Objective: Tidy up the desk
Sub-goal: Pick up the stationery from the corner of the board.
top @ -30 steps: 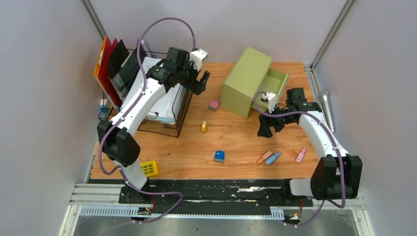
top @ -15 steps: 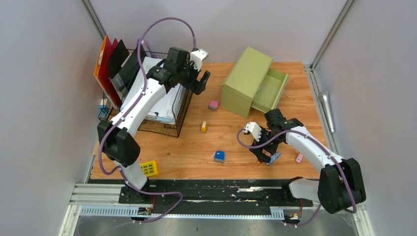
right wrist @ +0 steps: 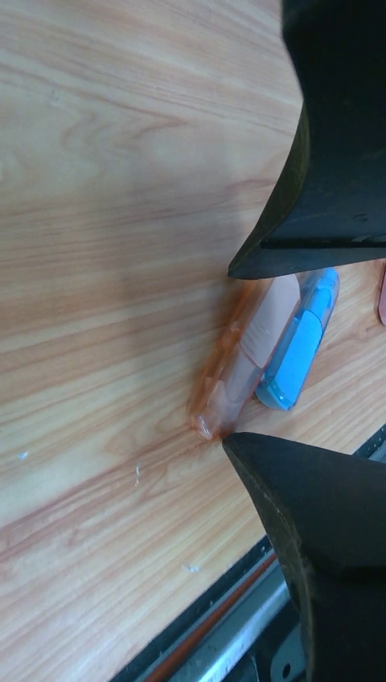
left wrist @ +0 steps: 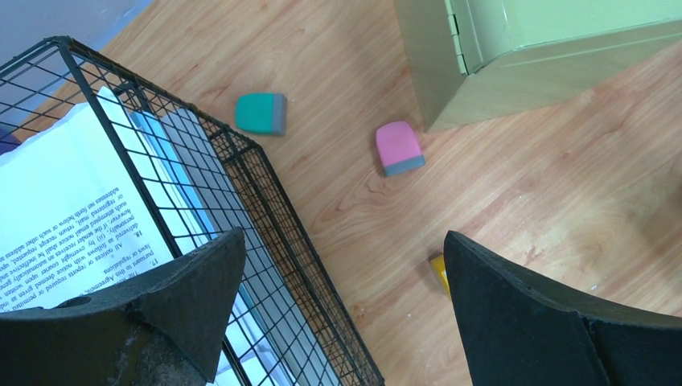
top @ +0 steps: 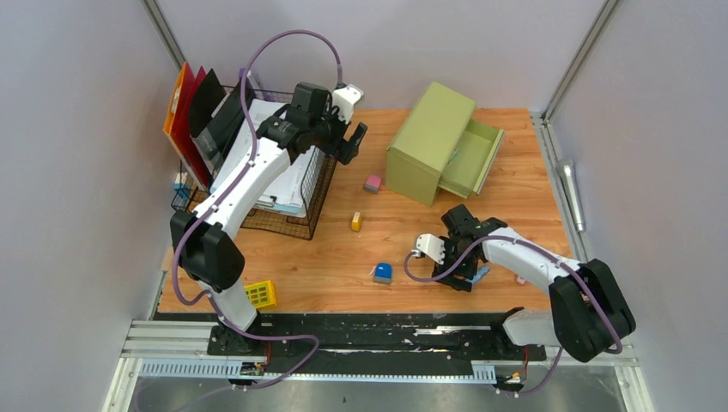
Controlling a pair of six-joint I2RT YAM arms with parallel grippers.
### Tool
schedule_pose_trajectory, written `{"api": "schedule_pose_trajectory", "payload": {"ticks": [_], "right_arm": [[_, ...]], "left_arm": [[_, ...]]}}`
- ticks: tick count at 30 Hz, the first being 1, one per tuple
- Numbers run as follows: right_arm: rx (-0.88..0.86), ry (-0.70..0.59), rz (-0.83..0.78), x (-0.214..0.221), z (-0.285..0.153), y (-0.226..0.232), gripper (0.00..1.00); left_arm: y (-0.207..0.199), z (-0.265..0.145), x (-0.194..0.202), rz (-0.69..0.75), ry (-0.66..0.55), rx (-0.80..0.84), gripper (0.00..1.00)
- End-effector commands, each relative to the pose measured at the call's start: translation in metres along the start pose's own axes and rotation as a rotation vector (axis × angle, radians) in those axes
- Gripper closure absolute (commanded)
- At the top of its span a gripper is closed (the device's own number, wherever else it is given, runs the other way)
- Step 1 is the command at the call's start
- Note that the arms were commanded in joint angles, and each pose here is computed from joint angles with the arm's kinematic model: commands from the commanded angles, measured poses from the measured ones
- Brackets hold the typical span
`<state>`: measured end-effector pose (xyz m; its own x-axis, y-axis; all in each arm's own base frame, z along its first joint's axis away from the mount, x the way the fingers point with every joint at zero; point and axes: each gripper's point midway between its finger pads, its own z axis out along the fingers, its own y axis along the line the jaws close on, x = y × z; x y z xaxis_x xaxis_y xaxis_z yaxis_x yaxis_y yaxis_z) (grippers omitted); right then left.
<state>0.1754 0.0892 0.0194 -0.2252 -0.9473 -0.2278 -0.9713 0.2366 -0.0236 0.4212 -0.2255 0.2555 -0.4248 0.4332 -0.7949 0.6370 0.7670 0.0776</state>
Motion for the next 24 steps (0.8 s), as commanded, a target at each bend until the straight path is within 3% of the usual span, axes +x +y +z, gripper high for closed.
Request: {"api": "schedule_pose_trajectory", "payload": {"ticks": [1,9,15,20,24], "right_arm": [[0.074,0.006,-0.051,-0.008,0.007,-0.020,0.34],[0.100,0.041,-0.040,-0.013,0.014,-0.037,0.66],[0.239,0.085,0.022,-0.023,0.010,-0.080,0.88],[0.329,-0.073,0.068,-0.066,-0.035,-0.111,1.00],[0.346,-0.248,0.149,-0.096,-0.091,-0.133,1.00]], "left_arm": [[0.012,-0.016,0.004,0.014,0.006,-0.061,0.00],[0.016,-0.017,0.006,0.022,0.004,-0.081,0.00],[0.015,-0.017,0.005,0.019,-0.002,-0.077,0.00],[0.017,-0.023,0.003,0.023,-0.013,-0.096,0.00],[0.018,-0.029,0.000,0.027,-0.025,-0.101,0.00]]}}
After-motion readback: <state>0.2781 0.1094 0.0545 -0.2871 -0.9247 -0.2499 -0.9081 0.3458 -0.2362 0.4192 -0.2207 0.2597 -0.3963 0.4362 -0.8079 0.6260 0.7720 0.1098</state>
